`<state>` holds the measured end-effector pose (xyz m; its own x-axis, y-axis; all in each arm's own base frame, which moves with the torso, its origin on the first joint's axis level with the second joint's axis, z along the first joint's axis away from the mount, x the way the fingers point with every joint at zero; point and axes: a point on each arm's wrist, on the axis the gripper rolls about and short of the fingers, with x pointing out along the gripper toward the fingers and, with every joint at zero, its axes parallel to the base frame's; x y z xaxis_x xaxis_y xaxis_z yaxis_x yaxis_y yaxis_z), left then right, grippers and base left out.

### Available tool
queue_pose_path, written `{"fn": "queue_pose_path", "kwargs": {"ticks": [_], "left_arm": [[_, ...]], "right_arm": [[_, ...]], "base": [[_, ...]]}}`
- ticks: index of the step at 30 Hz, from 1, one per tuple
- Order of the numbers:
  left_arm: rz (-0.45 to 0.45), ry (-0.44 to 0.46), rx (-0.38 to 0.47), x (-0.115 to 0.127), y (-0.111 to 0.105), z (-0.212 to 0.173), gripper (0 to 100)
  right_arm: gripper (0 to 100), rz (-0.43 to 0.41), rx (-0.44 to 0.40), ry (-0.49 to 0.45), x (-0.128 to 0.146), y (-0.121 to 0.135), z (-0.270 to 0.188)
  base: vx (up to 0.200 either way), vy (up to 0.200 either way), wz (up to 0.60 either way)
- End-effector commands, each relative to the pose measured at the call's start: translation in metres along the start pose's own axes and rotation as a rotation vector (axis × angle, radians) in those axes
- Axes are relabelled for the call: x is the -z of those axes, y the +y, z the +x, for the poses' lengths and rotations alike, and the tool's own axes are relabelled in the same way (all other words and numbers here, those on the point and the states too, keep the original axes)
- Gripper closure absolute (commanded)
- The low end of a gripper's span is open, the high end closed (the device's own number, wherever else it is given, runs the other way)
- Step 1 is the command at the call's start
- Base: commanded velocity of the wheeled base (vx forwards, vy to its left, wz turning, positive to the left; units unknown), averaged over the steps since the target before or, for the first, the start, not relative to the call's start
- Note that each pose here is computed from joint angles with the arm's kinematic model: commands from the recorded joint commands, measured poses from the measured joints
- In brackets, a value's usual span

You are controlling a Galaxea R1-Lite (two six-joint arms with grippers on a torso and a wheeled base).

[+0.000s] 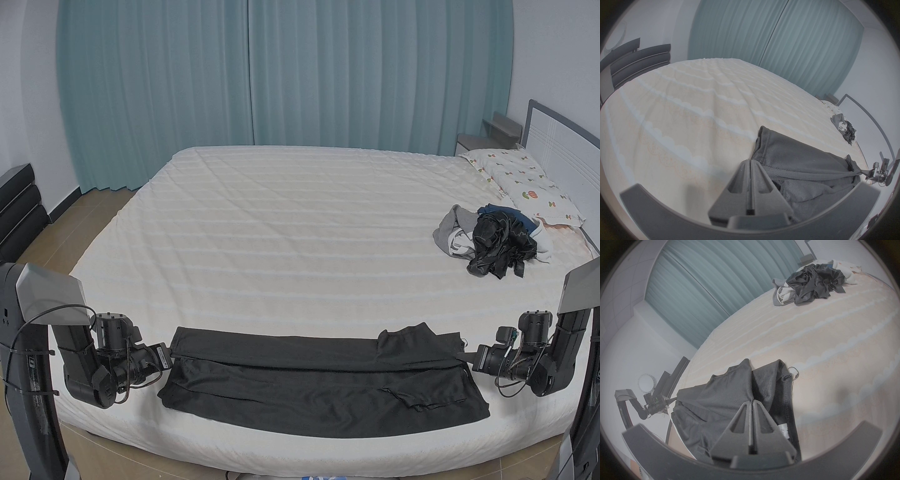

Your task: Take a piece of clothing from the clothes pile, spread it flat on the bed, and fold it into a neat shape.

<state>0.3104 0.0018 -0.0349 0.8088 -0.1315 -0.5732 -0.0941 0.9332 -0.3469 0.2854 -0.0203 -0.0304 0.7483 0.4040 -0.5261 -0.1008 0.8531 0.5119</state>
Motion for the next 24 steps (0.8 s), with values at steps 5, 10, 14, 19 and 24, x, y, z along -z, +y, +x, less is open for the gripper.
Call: {"fn": "queue_pose_path", "kwargs": {"ticks": [5, 10, 14, 19, 24], "left_arm": [[0.007, 0.032, -0.01, 0.008, 0.002, -0.002, 100], [0.007, 0.039, -0.014, 0.01, 0.002, -0.004, 100], [0.004, 0.044, -0.018, 0.011, 0.001, -0.005, 100], [0.0, 0.061, -0.023, 0.015, 0.002, -0.011, 0], [-0.008, 0.035, -0.033, 0.01, 0.001, -0.024, 0]], "right_arm": [[100, 0.007, 0.008, 0.021, 0.011, -0.005, 0.002], [100, 0.006, 0.01, 0.019, 0.01, -0.005, 0.002], [100, 0.009, 0.011, 0.024, 0.012, -0.006, 0.003], [0, 0.009, 0.01, 0.008, 0.009, -0.006, 0.002], [0, 0.009, 0.007, -0.063, -0.005, -0.005, -0.009]], "base": [[0.0, 0.0, 0.0], [0.0, 0.0, 0.0], [0.0, 0.0, 0.0], [0.0, 0.0, 0.0], [0.0, 0.0, 0.0]]}}
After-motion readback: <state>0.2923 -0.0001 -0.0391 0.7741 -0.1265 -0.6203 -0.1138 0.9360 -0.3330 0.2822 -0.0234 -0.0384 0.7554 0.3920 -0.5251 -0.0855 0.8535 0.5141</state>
